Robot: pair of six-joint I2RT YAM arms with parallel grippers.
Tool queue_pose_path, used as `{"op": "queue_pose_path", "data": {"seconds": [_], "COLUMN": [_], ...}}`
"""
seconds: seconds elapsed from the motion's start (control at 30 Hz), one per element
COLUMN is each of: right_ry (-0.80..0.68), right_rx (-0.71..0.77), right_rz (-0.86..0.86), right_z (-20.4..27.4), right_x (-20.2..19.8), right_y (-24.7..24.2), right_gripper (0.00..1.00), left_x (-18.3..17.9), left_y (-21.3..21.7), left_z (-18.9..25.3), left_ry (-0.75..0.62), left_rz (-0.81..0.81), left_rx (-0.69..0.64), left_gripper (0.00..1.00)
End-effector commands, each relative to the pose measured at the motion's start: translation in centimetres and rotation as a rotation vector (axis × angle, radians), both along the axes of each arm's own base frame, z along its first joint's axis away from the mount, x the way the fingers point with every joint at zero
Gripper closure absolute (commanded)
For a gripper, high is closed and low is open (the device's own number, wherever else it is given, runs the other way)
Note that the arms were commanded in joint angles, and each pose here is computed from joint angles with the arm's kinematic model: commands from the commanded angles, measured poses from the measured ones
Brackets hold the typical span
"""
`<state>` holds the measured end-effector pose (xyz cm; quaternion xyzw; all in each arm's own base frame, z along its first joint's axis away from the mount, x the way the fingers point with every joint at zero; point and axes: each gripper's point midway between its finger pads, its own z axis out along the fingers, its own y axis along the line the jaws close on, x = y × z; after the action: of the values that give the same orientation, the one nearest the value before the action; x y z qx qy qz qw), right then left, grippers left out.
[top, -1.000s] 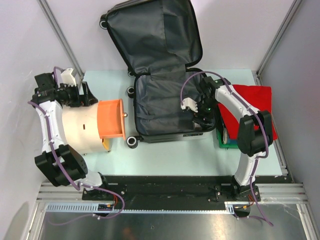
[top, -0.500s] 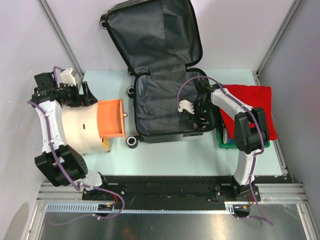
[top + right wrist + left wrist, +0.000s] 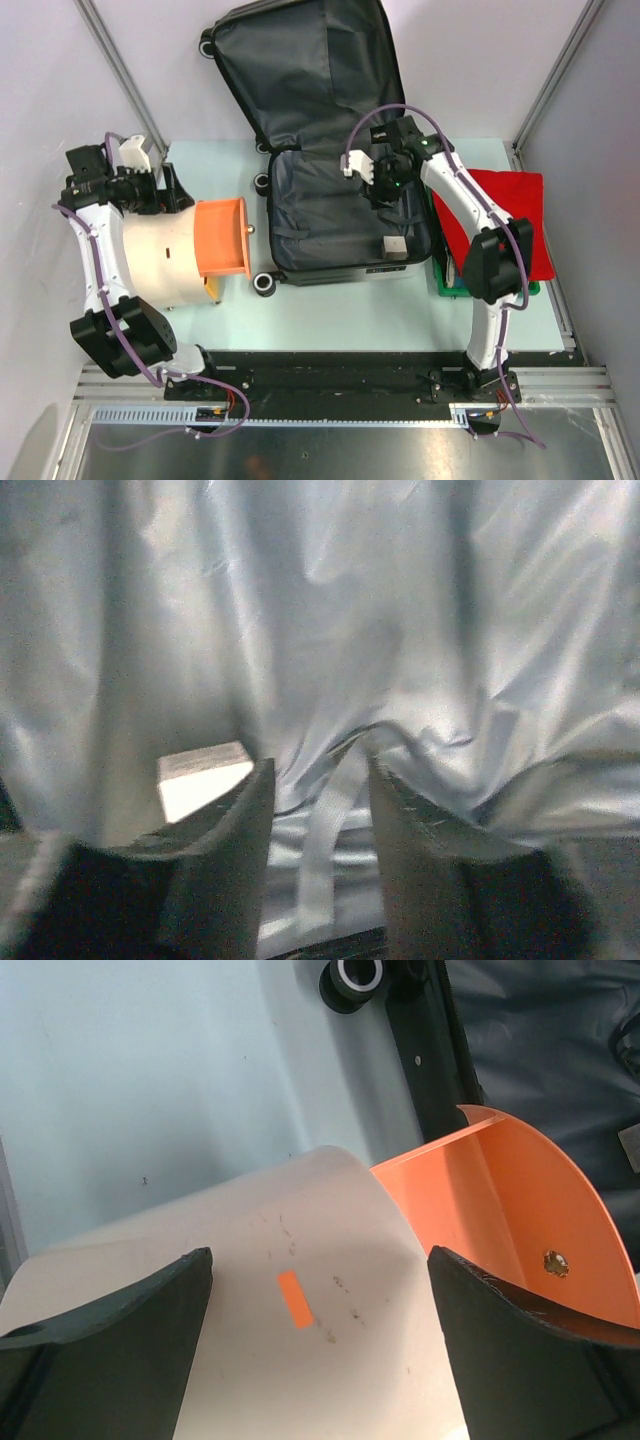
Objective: Open, take out, and arrange the luggage
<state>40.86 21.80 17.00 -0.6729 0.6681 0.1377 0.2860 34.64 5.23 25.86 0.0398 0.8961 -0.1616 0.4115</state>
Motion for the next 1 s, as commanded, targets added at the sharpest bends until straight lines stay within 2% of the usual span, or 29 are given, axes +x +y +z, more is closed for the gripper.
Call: {"op": "queue_pose_path", "data": {"seconds": [0.0,0.07,0.17,0.23,0.27,0.33,0.5,0.8,0.93,0.97], "right_ry": [0.145,0.184,0.298,0.272,0.292,0.232,0.259,0.201,0.175,0.173], "right_rx": [-0.004,-0.026,-0.069,-0.101,-0.137,-0.154,-0.189,-0.179,-0.155,-0.146], "right_rz": [0.006,0.035,0.06,0.077,0.096,0.114,0.1,0.033,0.038,0.037], "right_z": [-1.3,-1.4,-3.4,-3.7,-5.4,-5.8,-9.4,-11.9,-10.9,-10.4], "right_x": [-0.8,-1.4,-3.9,-4.4,-5.5,-5.1,-5.5,-3.3,-3.2,-3.2], "right_y": [1.0,-0.2,-2.4,-3.6,-4.6,-4.9,-6.0,-6.0,-5.4,-5.3], "right_gripper": [0.45,0.34,0.26,0.23,0.21,0.2,0.19,0.24,0.35,0.44], "left_x": [-0.1,-0.2,-0.3,-0.3,-0.2,-0.1,0.2,0.1,0.3,0.3], "left_y": [-0.2,-0.1,-0.1,-0.2,-0.2,-0.3,-0.2,-0.1,0.0,0.0], "left_z": [3.3,3.4,3.3,3.1,3.1,2.9,2.8,2.3,2.5,2.6], "left_ry": [-0.079,-0.084,-0.083,-0.08,-0.08,-0.073,-0.068,-0.06,-0.063,-0.067], "left_rz": [0.01,0.012,0.011,0.007,0.006,0.005,0.004,-0.002,-0.005,-0.003], "left_rx": [0.036,0.046,0.044,0.04,0.039,0.03,0.026,0.036,0.033,0.035], "left_gripper": [0.06,0.06,0.05,0.05,0.05,0.05,0.05,0.05,0.05,0.05]}}
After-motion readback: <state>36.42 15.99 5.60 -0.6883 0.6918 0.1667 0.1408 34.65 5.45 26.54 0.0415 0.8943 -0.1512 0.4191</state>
